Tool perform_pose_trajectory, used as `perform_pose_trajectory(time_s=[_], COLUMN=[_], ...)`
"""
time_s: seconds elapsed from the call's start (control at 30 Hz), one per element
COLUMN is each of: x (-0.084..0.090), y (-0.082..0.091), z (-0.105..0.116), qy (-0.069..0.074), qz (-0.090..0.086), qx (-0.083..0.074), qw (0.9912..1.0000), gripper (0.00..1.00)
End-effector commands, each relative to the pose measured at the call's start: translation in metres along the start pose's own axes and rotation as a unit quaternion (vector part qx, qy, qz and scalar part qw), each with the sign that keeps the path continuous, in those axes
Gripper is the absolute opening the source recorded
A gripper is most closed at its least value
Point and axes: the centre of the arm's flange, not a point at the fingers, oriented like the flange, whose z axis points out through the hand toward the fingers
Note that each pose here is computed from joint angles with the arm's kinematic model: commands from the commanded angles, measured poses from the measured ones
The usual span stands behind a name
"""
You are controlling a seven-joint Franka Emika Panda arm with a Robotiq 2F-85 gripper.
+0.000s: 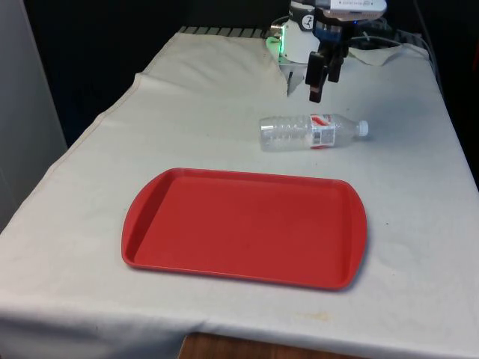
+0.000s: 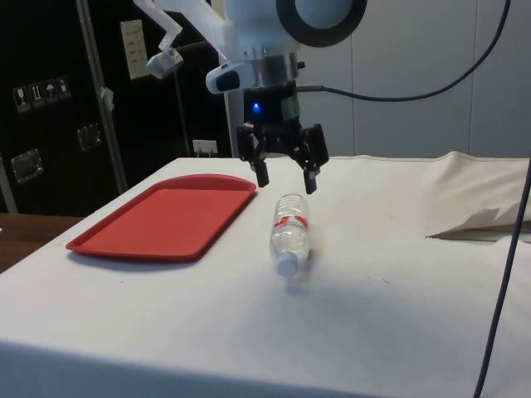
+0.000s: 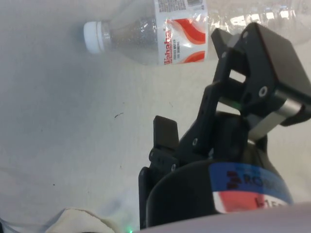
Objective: Place the bottle upright on the tray.
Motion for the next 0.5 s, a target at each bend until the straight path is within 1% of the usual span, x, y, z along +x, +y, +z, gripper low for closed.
perform_pose_trajectory(time_s=[0.0, 0.1, 0.13, 0.23, 0.3, 0.33, 0.4, 0.43, 0.47], x=[0.0002, 0.0002, 0.0, 0.0003, 0.0003, 0.0003, 0.0003, 0.0, 0.0003], y=[0.0002, 0.0001, 0.0, 0.0002, 0.0002, 0.0002, 0.0002, -0.0001, 0.0002], z=[0.0003, 0.0008, 0.0005, 0.0007, 0.0007, 0.0012, 0.0012, 0.0009, 0.0012], qy=[0.0, 0.0, 0.0, 0.0, 0.0, 0.0, 0.0, 0.0, 0.0], qz=[-0.004, -0.013, -0.012, -0.024, -0.027, -0.033, -0.038, -0.034, -0.041], qx=[-0.002, -0.002, 0.0, -0.002, -0.002, -0.002, -0.002, 0.001, -0.002], qw=[0.99999, 0.99991, 0.99993, 0.99971, 0.99964, 0.99946, 0.99929, 0.99942, 0.99917], gripper=[1.0, 1.0, 1.0, 1.0, 1.0, 1.0, 1.0, 1.0, 1.0])
